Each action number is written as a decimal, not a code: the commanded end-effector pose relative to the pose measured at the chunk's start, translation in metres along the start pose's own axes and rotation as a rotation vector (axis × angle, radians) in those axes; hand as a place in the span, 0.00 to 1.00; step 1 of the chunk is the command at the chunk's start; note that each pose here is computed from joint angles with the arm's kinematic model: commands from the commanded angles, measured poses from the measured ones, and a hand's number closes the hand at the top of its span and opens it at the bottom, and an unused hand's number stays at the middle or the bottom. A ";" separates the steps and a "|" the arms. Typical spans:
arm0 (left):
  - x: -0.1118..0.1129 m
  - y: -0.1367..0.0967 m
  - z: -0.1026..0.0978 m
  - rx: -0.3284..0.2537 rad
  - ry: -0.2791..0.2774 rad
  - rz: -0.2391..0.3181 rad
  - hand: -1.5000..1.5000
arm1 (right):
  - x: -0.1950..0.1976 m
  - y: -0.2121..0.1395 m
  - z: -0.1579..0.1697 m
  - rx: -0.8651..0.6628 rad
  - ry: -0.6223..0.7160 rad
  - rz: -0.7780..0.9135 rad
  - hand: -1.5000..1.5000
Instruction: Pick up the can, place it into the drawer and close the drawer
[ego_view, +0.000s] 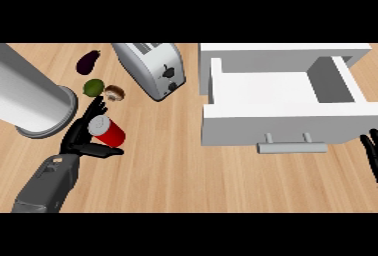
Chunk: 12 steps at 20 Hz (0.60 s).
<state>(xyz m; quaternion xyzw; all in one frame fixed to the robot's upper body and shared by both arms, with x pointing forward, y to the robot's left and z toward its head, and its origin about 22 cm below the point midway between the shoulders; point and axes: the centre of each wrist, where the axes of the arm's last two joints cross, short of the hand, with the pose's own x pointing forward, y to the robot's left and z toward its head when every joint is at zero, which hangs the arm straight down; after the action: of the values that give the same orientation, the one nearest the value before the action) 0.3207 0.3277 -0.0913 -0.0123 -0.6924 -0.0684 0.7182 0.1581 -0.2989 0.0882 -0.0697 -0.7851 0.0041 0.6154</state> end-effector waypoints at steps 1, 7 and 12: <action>0.003 -0.005 -0.008 -0.019 -0.003 0.003 0.00 | -0.007 0.019 0.005 0.008 0.000 0.004 0.00; 0.006 -0.038 -0.021 -0.050 -0.022 0.035 1.00 | -0.005 -0.013 0.003 -0.013 -0.002 -0.002 0.00; 0.017 -0.024 -0.028 -0.085 -0.047 0.070 1.00 | 0.013 0.010 0.028 0.011 -0.004 -0.036 0.00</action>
<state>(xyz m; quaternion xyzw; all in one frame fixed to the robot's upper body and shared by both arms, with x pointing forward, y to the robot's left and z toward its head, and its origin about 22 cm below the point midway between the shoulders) 0.3367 0.2998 -0.0874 -0.0502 -0.7033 -0.0741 0.7053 0.1485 -0.2932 0.0902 -0.0634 -0.7865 -0.0009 0.6144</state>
